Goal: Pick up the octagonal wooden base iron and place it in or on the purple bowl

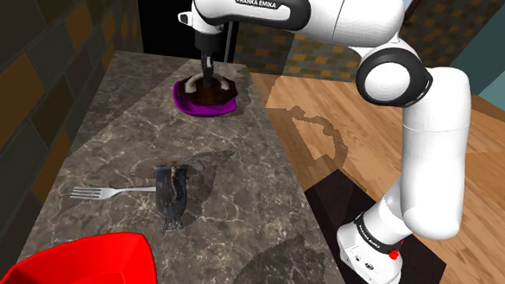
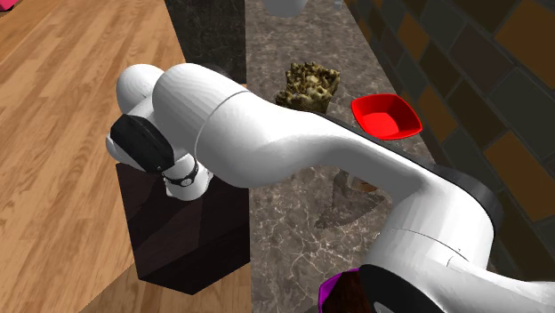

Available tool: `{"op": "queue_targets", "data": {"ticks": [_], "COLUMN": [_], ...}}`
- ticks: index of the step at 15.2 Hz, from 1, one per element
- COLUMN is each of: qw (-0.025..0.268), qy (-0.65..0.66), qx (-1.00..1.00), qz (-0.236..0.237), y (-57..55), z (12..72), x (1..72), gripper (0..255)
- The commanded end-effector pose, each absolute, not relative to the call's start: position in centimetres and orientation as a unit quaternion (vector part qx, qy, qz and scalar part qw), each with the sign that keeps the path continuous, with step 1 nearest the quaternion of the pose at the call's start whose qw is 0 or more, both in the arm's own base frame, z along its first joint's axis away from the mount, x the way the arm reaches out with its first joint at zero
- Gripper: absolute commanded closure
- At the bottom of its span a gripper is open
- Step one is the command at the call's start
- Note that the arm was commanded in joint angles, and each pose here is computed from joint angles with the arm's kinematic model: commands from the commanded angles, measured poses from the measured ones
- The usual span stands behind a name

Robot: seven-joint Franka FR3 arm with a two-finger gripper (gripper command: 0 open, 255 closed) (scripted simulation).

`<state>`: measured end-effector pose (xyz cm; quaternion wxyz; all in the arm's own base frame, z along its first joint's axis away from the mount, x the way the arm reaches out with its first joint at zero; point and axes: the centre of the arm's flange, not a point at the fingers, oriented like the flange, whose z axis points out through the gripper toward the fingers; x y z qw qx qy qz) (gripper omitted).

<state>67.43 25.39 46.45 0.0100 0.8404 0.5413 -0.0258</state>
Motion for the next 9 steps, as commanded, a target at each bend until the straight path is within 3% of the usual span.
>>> {"op": "queue_targets", "data": {"ticks": [1,7,8,9], "qw": [0.010,0.010,0.010,0.010], "qy": [0.541,0.541,0.541,0.541], "qx": [0.840,0.840,0.840,0.840], "qz": [-0.025,-0.025,-0.025,-0.025], "y": [25.43,25.43,25.43,25.44], "z": [46.22,46.22,46.22,46.22], "x": [67.38,67.38,67.38,67.39], "gripper": [255,255,0,0]}}
